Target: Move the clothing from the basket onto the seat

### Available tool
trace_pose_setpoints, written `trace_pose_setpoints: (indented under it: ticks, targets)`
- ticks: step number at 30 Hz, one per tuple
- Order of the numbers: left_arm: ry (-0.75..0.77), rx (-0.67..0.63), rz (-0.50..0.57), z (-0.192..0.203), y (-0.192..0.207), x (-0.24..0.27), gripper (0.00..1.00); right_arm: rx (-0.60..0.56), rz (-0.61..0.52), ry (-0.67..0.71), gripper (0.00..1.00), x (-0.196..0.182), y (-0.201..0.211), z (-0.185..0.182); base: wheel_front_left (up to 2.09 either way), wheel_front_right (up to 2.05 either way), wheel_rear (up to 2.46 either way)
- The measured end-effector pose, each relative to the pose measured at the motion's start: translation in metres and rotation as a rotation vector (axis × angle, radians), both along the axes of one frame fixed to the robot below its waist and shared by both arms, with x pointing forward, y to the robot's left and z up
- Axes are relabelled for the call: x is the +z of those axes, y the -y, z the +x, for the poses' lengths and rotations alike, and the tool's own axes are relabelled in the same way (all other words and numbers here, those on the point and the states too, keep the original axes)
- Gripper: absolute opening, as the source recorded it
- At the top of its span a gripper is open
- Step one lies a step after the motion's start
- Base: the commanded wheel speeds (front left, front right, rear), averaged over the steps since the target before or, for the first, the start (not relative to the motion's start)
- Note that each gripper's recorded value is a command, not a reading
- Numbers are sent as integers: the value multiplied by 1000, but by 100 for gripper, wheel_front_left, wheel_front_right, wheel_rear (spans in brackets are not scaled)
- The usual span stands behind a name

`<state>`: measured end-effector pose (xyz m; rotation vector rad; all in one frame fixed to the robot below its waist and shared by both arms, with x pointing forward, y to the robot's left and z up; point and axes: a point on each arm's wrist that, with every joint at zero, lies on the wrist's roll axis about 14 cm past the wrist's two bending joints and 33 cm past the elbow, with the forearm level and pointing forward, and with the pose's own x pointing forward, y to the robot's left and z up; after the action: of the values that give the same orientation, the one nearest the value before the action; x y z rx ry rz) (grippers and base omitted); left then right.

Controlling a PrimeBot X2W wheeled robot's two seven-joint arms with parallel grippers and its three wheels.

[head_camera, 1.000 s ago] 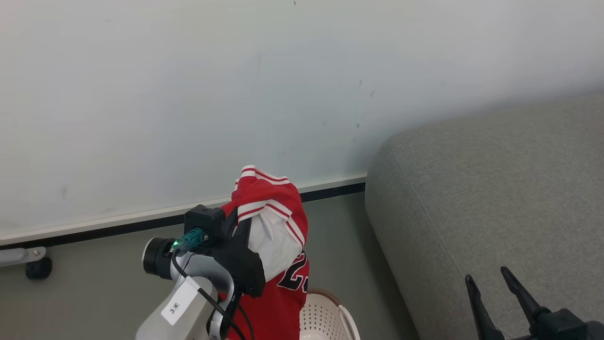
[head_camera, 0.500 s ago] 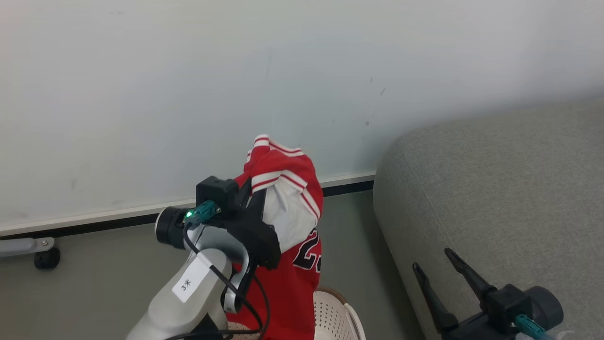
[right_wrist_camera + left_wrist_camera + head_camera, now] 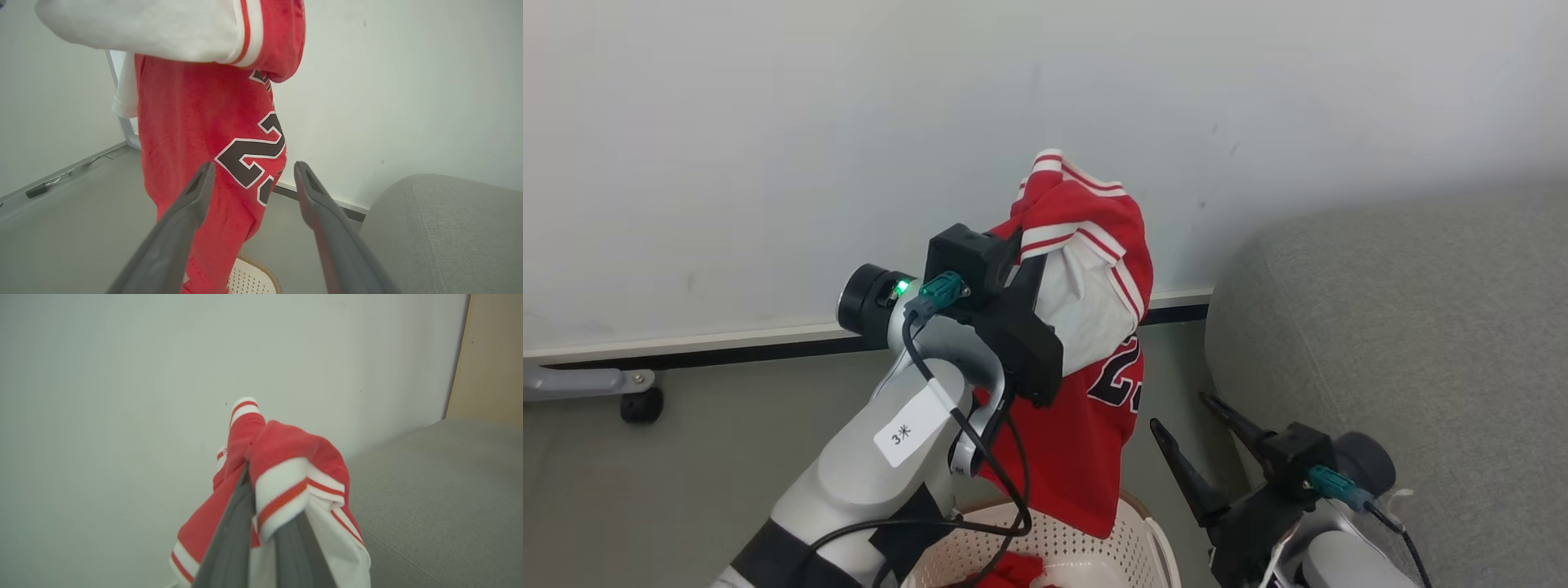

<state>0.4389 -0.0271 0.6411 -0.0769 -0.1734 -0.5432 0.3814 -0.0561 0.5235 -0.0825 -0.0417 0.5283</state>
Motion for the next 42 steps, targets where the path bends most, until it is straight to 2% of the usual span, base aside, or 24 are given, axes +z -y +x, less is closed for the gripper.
trace_pose_setpoints:
  ticks: [11, 17, 29, 30, 31, 32, 33, 41, 42]
  targets:
    - [31, -33, 27, -8, 3, 11, 0, 126, -41, -78, 100, -16, -57, 11, 0, 0, 0]
    - [26, -117, -21, -25, 20, 19, 0, 121, -108, -115, 100, -29, -54, 24, 0, 0, 0]
    - [19, -139, -26, -32, 22, 21, 0, 166, -181, -146, 100, -43, -63, 27, 0, 0, 0]
    - [20, -143, -28, -33, 23, 22, 0, 169, -189, -147, 93, -44, -63, 27, 0, 0, 0]
    - [23, -148, -30, -34, 24, 24, 0, 174, -199, -140, 31, -43, -64, 28, 0, 0, 0]
    - [21, -148, -33, -34, 24, 24, 0, 176, -204, -136, 21, -42, -64, 29, 0, 0, 0]
    - [20, -147, -34, -33, 24, 24, 0, 179, -210, -132, 0, -41, -65, 30, 0, 0, 0]
    - [-10, -74, -52, -16, 6, 17, 0, 212, -199, -119, 0, -37, -73, 26, 0, 0, 0]
    - [-19, -60, -54, -12, 2, 14, 11, 212, -191, -119, 0, -36, -73, 25, 0, 0, 0]
